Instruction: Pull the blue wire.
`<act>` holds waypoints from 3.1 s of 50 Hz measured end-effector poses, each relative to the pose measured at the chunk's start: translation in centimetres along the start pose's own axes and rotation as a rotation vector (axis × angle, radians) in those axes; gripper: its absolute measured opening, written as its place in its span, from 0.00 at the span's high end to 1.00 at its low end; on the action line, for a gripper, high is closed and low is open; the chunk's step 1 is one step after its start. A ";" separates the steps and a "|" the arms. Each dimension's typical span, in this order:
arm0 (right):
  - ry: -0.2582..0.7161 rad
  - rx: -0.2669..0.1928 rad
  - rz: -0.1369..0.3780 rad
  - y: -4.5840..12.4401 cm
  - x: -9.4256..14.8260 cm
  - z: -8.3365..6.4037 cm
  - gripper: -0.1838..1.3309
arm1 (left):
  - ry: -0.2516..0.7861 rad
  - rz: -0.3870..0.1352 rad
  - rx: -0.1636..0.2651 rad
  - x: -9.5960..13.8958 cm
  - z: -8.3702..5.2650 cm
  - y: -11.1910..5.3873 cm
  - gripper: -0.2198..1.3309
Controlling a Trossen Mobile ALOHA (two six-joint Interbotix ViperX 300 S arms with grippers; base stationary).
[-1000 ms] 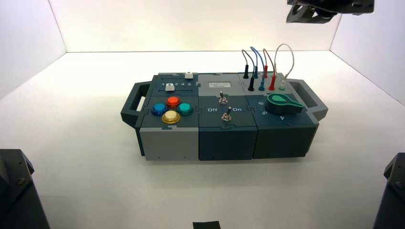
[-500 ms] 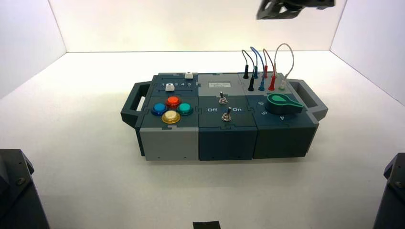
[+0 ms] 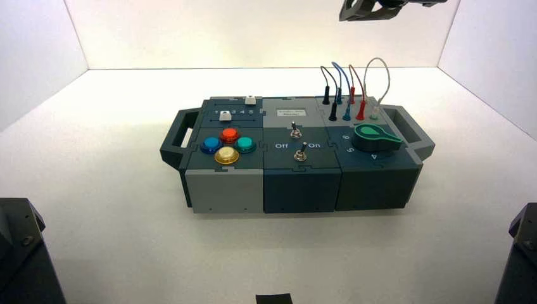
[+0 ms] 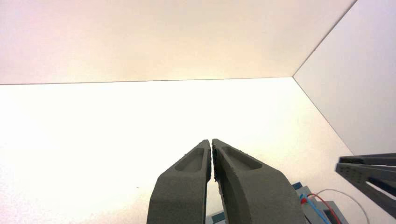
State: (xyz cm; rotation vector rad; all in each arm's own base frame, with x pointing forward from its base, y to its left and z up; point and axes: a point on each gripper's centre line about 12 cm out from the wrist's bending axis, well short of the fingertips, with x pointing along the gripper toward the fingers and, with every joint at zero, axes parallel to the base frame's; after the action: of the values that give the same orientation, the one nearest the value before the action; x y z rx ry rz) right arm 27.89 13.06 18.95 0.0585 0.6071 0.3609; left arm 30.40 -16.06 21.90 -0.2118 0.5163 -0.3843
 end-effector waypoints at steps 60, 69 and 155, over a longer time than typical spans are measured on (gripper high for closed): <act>0.092 0.001 0.012 0.0 -2.9 -1.9 0.95 | 0.310 0.049 0.000 -0.8 -2.7 0.2 0.83; 0.111 0.010 0.017 0.0 -3.6 -2.2 0.95 | 0.377 0.053 0.002 -1.4 -2.3 -0.1 0.83; 0.315 -0.003 0.107 4.0 -0.4 -3.1 0.58 | 0.469 0.000 0.071 -3.5 -2.9 -2.3 0.86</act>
State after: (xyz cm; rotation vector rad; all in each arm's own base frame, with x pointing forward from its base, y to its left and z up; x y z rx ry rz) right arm 24.55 16.55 17.22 0.0316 0.9174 0.4798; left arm 25.43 -17.00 21.58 -0.0503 0.9618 -0.4535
